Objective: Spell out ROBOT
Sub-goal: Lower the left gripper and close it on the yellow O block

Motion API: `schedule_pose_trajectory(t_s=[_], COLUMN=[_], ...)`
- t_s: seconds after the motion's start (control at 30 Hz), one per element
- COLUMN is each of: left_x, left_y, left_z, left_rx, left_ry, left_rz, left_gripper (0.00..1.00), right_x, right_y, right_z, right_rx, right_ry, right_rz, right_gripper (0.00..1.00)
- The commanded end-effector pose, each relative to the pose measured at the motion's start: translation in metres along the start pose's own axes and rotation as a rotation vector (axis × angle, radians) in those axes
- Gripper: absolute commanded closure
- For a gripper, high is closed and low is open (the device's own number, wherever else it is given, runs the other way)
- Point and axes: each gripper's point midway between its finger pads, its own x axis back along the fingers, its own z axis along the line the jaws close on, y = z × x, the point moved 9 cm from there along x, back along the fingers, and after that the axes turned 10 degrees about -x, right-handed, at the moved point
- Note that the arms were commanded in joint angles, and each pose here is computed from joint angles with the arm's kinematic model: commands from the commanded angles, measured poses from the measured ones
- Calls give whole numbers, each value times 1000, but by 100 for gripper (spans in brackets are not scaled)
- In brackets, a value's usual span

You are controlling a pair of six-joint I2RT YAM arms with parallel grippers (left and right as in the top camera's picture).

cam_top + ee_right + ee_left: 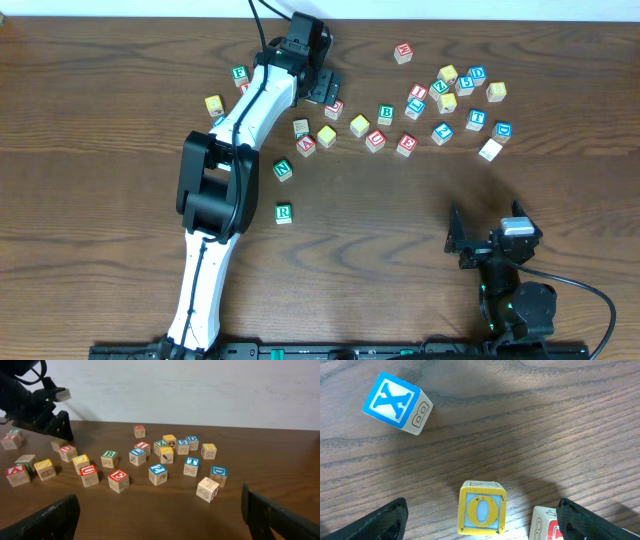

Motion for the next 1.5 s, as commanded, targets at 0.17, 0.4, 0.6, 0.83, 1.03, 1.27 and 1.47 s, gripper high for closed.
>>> schedule_pose_trajectory(t_s=[0.17,0.4,0.6,0.83,1.03,1.27,1.47], left_x=[-10,-11,-14,-15,-16,-23,-29], left_y=[-4,-5,-8,-10,-10,-13,-16], left_z=[4,4,4,5,6,8,9], left_rx=[21,21,21,21,21,26,28], left_ry=[17,17,15,37,38,40,39], left_rz=[17,20,28,35,29,34,42], left_gripper=[7,7,7,7,7,7,7], right_x=[0,0,0,0,0,0,0], right_y=[-1,-1,-1,-1,-1,-1,-1], right_z=[-1,-1,-1,-1,-1,-1,-1], right_rx=[10,10,10,10,10,10,10], right_ry=[-1,-1,-1,-1,-1,-1,-1], right_rz=[3,3,3,3,3,3,3], right_gripper=[1,1,1,1,1,1,1])
